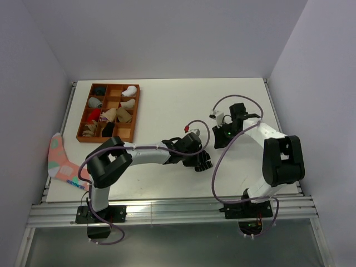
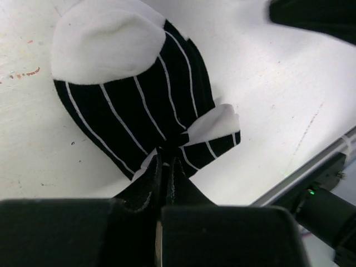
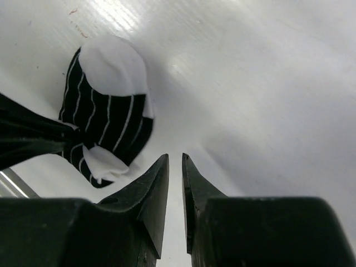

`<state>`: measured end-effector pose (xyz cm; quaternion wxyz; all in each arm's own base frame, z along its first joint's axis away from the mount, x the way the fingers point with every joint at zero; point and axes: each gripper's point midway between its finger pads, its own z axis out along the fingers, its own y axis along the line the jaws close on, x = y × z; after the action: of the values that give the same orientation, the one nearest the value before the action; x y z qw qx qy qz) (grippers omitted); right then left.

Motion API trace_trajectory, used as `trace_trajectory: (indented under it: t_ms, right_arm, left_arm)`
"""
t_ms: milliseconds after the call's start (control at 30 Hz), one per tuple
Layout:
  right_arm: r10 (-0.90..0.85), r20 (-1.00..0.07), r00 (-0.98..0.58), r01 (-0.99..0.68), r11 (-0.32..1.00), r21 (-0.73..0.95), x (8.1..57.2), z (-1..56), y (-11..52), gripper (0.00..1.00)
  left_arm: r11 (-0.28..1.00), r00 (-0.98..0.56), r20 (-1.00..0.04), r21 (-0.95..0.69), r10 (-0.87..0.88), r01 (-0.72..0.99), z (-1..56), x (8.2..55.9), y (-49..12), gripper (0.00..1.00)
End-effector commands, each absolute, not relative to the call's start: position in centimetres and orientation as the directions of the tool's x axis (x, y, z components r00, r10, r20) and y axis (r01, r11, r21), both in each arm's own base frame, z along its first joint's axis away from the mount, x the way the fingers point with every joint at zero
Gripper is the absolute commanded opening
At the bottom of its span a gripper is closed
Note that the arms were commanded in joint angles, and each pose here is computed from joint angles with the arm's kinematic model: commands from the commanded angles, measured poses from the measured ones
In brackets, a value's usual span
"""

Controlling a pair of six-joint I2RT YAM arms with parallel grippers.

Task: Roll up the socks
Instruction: Roll the sock at the center of the board.

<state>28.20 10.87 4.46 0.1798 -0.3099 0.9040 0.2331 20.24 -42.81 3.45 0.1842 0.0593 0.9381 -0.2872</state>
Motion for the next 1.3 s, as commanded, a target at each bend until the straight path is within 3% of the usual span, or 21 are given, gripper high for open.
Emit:
trace_trajectory:
  t_ms: [0, 133, 267, 500, 733, 900, 1267]
  right_arm:
    - [-0.447, -0.569, -0.690, -0.659, 0.713, 0.240, 29.5, 6.4, 9.6, 0.22]
    - [-0.441, -0.626, -0.644, -0.674, 0.714, 0.190, 29.2, 7.3, 9.0, 0.22]
    - [-0.505, -0.676, -0.536, -0.771, 0.620, 0.148, 27.7, 8.4, 9.6, 0.25]
    - [-0.630, -0.690, -0.356, -0.887, 0.460, 0.038, 24.6, 8.4, 10.2, 0.35]
    - [-0.767, -0.634, -0.097, -0.956, 0.250, -0.156, 21.6, 6.0, 12.0, 0.45]
    - [-0.778, -0.628, 0.025, -0.968, 0.137, -0.208, 20.7, 5.7, 13.1, 0.59]
    - [-0.769, -0.612, 0.182, -0.954, 0.011, -0.298, 20.0, 5.1, 14.3, 0.62]
  left_arm:
    - [0.872, -0.974, -0.222, -0.467, 0.043, 0.145, 0.0, 18.5, -40.5, 0.00]
    - [0.878, -0.989, -0.137, -0.466, 0.049, 0.108, -1.0, 18.9, -40.3, 0.00]
    - [0.868, -0.998, 0.021, -0.494, 0.065, 0.046, -2.4, 18.3, -39.8, 0.00]
    - [0.904, -0.984, 0.162, -0.427, 0.073, -0.004, -4.7, 19.2, -37.6, 0.00]
    - [0.948, -0.966, 0.236, -0.318, 0.102, 0.023, -7.1, 19.7, -35.4, 0.00]
    - [0.954, -0.963, 0.251, -0.299, 0.100, 0.021, -7.5, 19.7, -35.0, 0.00]
    - [0.954, -0.957, 0.272, -0.298, 0.105, 0.020, -8.0, 20.4, -34.9, 0.00]
